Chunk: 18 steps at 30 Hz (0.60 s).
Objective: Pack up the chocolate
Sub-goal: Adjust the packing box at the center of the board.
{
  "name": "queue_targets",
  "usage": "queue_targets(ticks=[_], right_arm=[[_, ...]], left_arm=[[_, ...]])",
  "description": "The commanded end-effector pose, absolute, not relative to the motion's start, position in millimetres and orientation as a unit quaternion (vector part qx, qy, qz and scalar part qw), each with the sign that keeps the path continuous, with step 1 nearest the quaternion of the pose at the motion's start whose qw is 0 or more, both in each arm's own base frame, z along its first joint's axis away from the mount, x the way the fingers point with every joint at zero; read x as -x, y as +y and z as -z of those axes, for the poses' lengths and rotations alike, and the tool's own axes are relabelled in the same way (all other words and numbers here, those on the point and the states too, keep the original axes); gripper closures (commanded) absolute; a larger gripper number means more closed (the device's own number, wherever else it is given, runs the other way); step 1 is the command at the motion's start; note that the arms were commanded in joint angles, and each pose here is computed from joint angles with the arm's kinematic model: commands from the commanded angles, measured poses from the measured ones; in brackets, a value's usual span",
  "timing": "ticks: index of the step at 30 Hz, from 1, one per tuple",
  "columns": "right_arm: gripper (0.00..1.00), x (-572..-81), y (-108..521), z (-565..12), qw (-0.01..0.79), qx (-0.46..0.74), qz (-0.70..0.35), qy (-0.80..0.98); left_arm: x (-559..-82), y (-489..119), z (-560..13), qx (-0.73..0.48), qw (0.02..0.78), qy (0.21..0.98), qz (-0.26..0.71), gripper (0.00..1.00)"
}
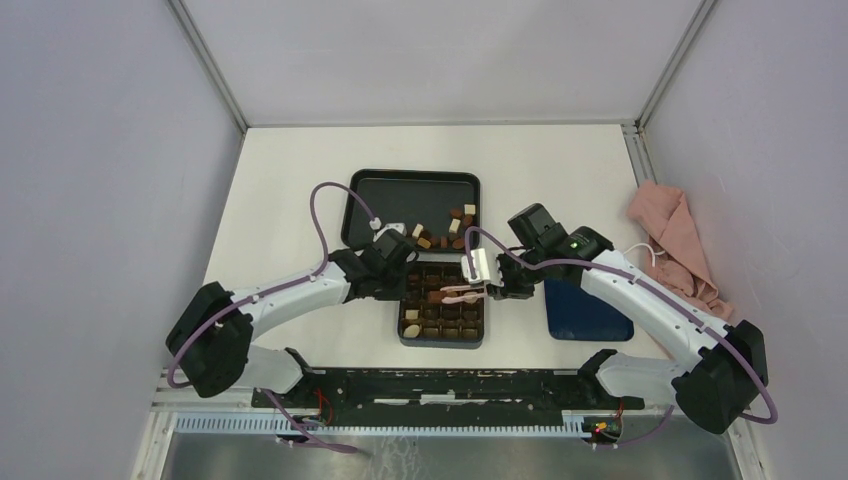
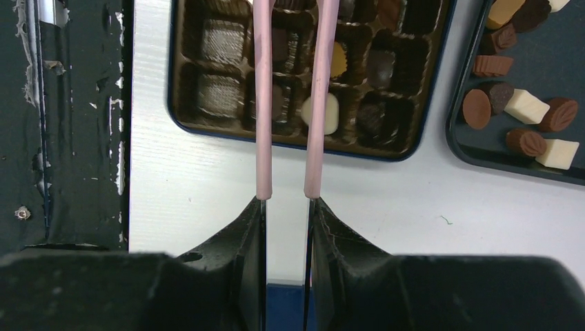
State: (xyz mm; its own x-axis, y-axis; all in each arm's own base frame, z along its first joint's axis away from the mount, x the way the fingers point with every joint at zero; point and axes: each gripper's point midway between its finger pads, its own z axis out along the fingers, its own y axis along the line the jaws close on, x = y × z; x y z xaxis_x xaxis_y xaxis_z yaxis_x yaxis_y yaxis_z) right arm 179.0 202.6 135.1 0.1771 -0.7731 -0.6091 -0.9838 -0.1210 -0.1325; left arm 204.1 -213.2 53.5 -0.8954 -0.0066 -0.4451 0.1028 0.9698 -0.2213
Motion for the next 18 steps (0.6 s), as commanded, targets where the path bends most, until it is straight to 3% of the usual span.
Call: queue_targets(ticks=[1, 5, 13, 18], right_arm=[[0.9, -173.8, 207.7, -142.1, 0.277, 0.725, -0.219, 0.591], [0.9, -170.4, 208.1, -143.6, 0.275, 0.729, -0.225, 0.586], [0.9, -163.3, 209.3, -152.2, 0.272, 0.741, -0.239, 0.565], [0.9, -162.3, 212.5, -163.6, 0.274, 0.754, -0.244, 0.545]], left_arm=[[-221.5, -224.4, -65.1, -0.018, 0.261, 0.957, 0.123, 0.98], [-226.3, -224.7, -83.7, -0.022, 0.3, 0.946, 0.12, 0.98], [-235.9, -221.7, -144.3, -0.036, 0.468, 0.873, 0.133, 0.98], [-236.1, -215.5, -163.1, -0.033, 0.531, 0.833, 0.15, 0.98]])
